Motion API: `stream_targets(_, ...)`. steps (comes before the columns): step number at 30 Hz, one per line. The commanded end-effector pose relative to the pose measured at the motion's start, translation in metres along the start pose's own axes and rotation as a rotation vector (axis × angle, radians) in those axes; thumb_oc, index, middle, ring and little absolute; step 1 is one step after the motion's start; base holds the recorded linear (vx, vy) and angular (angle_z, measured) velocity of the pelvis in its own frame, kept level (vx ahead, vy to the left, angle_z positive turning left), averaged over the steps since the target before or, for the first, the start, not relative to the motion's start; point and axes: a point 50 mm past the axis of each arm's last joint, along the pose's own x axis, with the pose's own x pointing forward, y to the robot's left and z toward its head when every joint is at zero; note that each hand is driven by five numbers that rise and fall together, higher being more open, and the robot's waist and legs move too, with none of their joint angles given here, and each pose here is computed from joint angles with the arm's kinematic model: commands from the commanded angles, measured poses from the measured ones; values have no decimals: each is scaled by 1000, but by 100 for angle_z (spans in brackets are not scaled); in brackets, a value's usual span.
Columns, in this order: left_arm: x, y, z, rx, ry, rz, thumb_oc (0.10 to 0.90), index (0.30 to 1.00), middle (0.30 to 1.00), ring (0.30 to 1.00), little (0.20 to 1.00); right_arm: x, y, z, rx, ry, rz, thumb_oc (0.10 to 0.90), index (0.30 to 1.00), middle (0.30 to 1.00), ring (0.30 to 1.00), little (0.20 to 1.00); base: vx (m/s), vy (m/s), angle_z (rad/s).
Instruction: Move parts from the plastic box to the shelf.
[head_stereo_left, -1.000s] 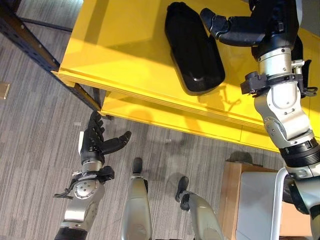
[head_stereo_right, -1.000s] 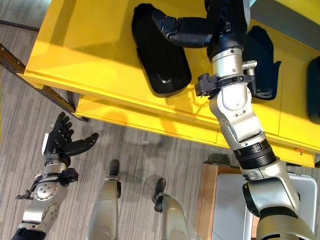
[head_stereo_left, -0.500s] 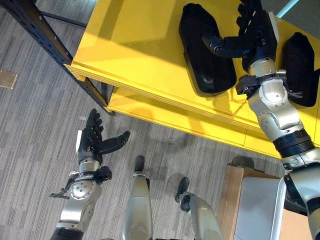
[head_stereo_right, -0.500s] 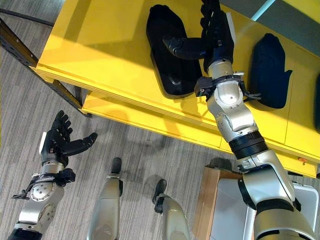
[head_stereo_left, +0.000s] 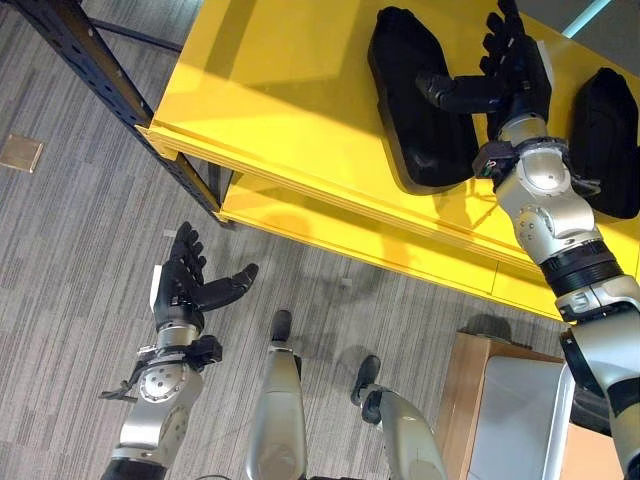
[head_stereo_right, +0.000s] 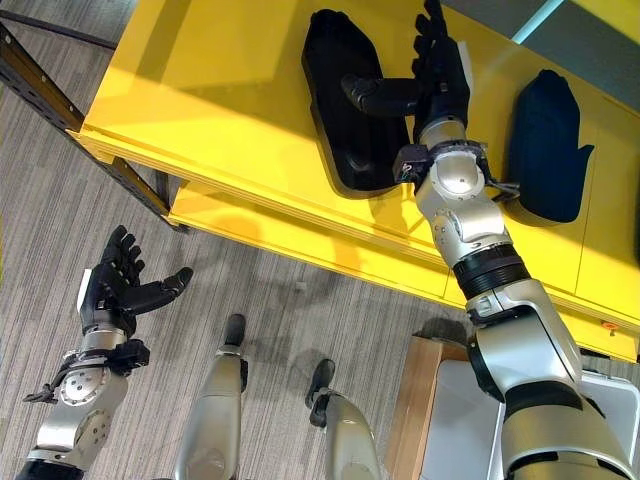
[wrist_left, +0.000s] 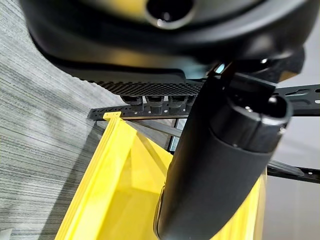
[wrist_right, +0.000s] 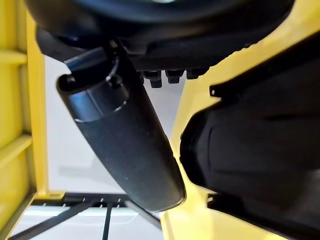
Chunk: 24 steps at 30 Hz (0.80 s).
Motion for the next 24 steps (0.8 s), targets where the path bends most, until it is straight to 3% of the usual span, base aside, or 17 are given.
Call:
stream_targets(1, -1, 1, 34, -12, -193, -52, 900, 1000, 1000, 1000, 1000, 12, 11, 78, 25, -303, 47, 900, 1000, 1000, 1000, 1000, 0, 0, 0)
stream_targets(24, -1, -1, 34, -30, -194, -60, 900, 1000, 1000, 1000, 1000, 17, 24, 76, 88, -287, 76, 900, 1000, 1000, 1000, 1000, 0, 0, 0)
